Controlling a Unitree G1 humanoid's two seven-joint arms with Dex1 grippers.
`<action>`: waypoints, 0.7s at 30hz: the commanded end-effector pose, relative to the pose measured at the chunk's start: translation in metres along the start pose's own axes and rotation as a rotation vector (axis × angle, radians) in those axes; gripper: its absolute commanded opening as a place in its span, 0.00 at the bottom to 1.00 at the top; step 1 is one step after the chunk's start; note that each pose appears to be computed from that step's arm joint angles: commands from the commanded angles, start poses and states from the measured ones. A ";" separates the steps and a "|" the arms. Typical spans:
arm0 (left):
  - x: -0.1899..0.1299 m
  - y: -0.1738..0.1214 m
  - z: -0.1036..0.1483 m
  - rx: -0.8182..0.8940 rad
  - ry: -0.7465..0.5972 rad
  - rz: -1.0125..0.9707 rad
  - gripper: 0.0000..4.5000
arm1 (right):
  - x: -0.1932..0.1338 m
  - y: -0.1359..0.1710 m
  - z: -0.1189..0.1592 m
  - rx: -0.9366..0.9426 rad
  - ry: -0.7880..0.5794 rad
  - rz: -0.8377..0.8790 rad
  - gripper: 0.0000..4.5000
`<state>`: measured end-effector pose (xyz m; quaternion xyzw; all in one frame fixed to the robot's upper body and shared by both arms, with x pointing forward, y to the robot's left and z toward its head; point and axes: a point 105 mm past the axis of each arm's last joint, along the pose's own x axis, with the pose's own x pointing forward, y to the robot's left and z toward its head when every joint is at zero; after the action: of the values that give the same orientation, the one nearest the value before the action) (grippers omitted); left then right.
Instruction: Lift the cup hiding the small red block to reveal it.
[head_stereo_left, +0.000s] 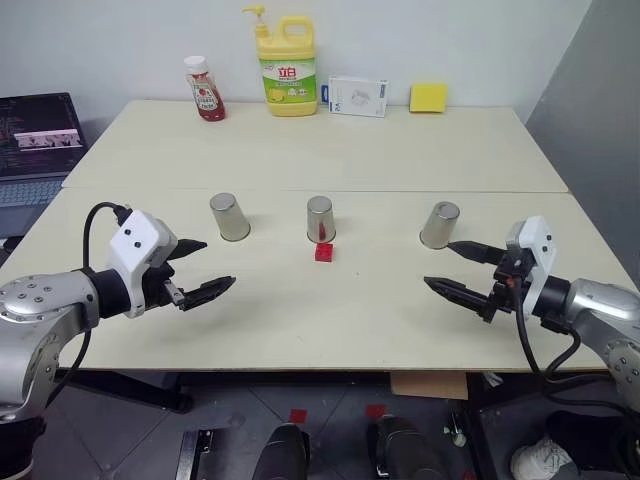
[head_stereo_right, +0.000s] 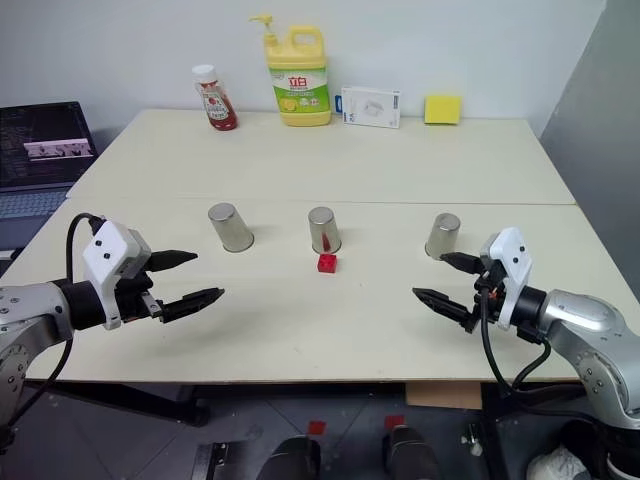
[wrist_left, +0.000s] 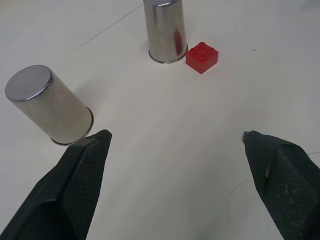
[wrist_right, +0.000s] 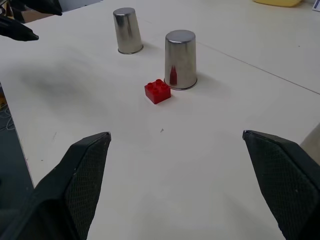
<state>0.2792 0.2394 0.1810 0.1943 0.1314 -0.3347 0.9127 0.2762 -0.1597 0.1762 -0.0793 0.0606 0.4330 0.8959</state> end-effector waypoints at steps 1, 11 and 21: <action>-0.006 0.001 0.013 0.034 -0.038 0.011 0.99 | -0.007 -0.003 0.011 -0.053 -0.025 -0.025 1.00; -0.015 0.000 0.007 0.029 0.007 0.046 0.99 | -0.014 -0.011 0.011 -0.065 -0.035 -0.093 1.00; -0.022 0.000 0.001 0.010 0.030 0.071 0.99 | -0.014 -0.003 0.008 -0.093 -0.048 -0.109 1.00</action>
<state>0.2643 0.2517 0.1754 0.1865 0.1563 -0.3035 0.9212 0.2733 -0.1754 0.1767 -0.0947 0.0422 0.3842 0.9174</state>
